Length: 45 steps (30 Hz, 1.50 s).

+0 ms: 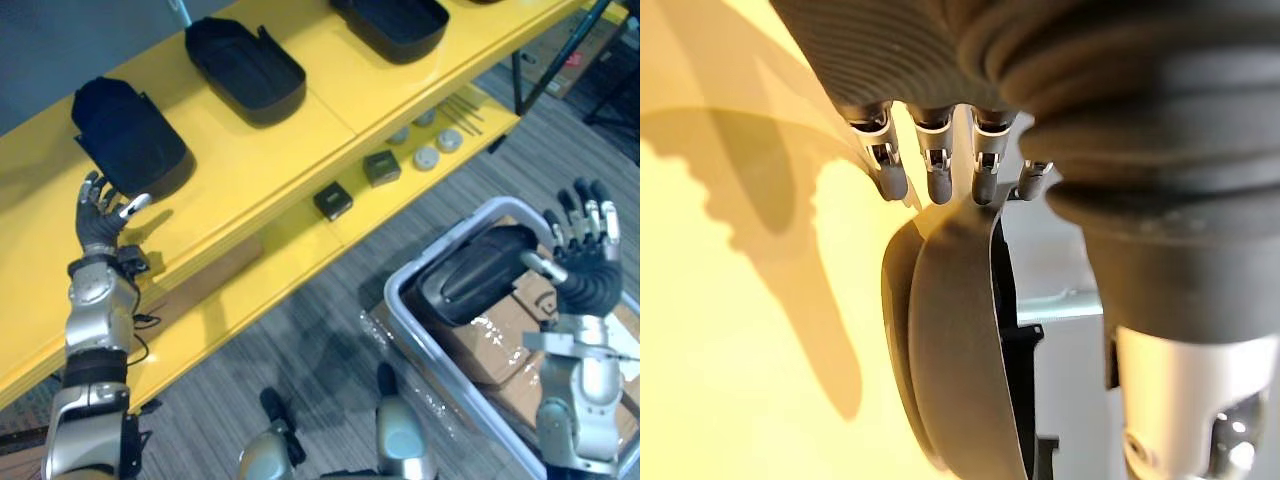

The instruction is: Walk over and take plastic housings, then place them on the shelf

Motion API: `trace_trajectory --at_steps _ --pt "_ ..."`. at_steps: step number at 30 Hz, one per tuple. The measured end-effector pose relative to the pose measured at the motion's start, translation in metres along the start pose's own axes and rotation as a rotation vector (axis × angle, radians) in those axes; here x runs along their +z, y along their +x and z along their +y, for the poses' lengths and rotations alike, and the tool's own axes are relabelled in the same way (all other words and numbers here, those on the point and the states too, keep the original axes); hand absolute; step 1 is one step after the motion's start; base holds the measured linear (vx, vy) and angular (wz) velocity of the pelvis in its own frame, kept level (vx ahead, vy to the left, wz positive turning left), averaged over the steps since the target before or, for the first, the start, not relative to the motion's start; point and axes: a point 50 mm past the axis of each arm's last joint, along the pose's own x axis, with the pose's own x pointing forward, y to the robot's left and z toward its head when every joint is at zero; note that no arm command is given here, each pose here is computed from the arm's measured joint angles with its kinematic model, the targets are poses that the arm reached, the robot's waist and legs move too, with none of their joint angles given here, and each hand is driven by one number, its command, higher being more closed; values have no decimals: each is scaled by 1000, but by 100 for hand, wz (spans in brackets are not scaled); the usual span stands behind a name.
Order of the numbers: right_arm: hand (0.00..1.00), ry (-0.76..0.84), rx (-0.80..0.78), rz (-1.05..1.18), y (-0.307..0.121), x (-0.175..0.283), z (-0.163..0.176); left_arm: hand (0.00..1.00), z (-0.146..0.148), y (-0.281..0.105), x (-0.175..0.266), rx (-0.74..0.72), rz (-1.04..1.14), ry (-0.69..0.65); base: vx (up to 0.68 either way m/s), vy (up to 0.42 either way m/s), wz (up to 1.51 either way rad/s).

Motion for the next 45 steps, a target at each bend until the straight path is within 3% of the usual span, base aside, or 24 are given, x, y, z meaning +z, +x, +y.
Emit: trace_trajectory --at_steps 7,11,17,20,22,30,35,37,38,41,45 --pt "0 10 207 -64 21 7 29 0 23 -22 9 290 -176 -24 11 -6 17" --pt "0 63 331 -117 39 11 57 0 16 -53 0 324 -211 -80 9 -4 37" --pt "0 -14 518 -53 50 -4 109 0 21 -107 -28 383 -125 -98 -24 8 39" --pt "0 -74 474 21 61 -24 114 0 21 -122 -38 380 -66 -92 -51 7 38" --pt "0 -124 360 67 78 -42 114 0 18 -137 -46 354 -18 -87 -60 2 42" --pt "0 -311 101 92 125 -54 105 0 10 -158 -57 242 49 -113 -39 0 30" --pt "0 -567 45 58 137 -59 98 0 9 -160 -55 209 50 -142 -31 -4 11" --pt "0 -708 106 19 144 -56 99 0 8 -161 -55 204 54 -150 -42 -15 9" --pt "0 -845 212 -1 149 -57 104 0 7 -161 -56 192 57 -149 0 0 0" --pt "0 -1045 394 5 157 -58 114 0 5 -162 -56 162 57 -151 0 0 0" --pt "0 -1208 520 114 164 -68 111 0 2 -161 -55 146 52 -157 5 -29 4"
